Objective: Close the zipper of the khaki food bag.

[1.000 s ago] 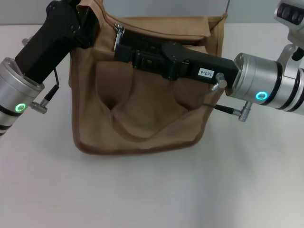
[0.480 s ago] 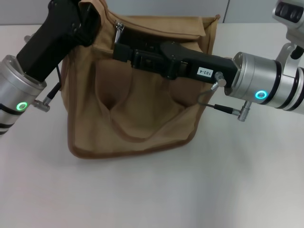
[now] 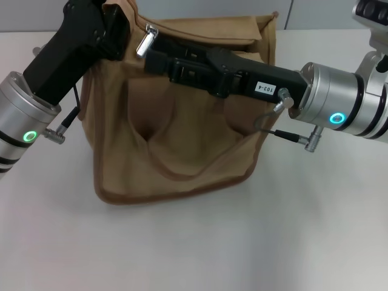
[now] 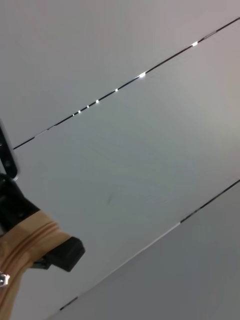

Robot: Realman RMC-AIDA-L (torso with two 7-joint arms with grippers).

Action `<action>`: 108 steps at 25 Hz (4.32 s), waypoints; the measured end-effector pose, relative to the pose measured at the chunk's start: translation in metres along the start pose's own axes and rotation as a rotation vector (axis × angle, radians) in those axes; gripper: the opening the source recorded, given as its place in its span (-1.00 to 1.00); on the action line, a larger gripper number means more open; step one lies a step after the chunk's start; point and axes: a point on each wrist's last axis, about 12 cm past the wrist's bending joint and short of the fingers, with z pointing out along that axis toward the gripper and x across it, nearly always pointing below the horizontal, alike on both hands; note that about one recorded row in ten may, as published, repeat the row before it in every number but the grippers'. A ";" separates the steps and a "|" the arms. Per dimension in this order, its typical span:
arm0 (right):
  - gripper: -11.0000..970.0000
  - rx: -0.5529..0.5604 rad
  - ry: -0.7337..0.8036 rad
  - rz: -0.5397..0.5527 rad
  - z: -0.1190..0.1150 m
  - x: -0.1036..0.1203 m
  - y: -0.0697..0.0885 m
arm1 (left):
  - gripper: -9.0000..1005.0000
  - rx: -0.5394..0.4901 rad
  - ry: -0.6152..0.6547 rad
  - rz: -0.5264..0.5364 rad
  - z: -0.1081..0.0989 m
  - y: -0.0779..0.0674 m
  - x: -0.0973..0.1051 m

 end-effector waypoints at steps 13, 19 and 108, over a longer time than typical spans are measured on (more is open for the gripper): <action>0.30 0.015 -0.016 0.007 0.001 -0.001 -0.002 | -0.97 -0.003 0.003 0.000 -0.001 0.000 0.000; 0.29 0.020 -0.012 0.006 0.001 -0.001 -0.002 | -0.97 -0.003 0.003 0.001 -0.001 0.000 0.000; -0.10 0.196 -0.136 -0.027 -0.065 0.015 -0.002 | -0.97 -0.058 -0.080 -0.013 -0.007 -0.001 -0.004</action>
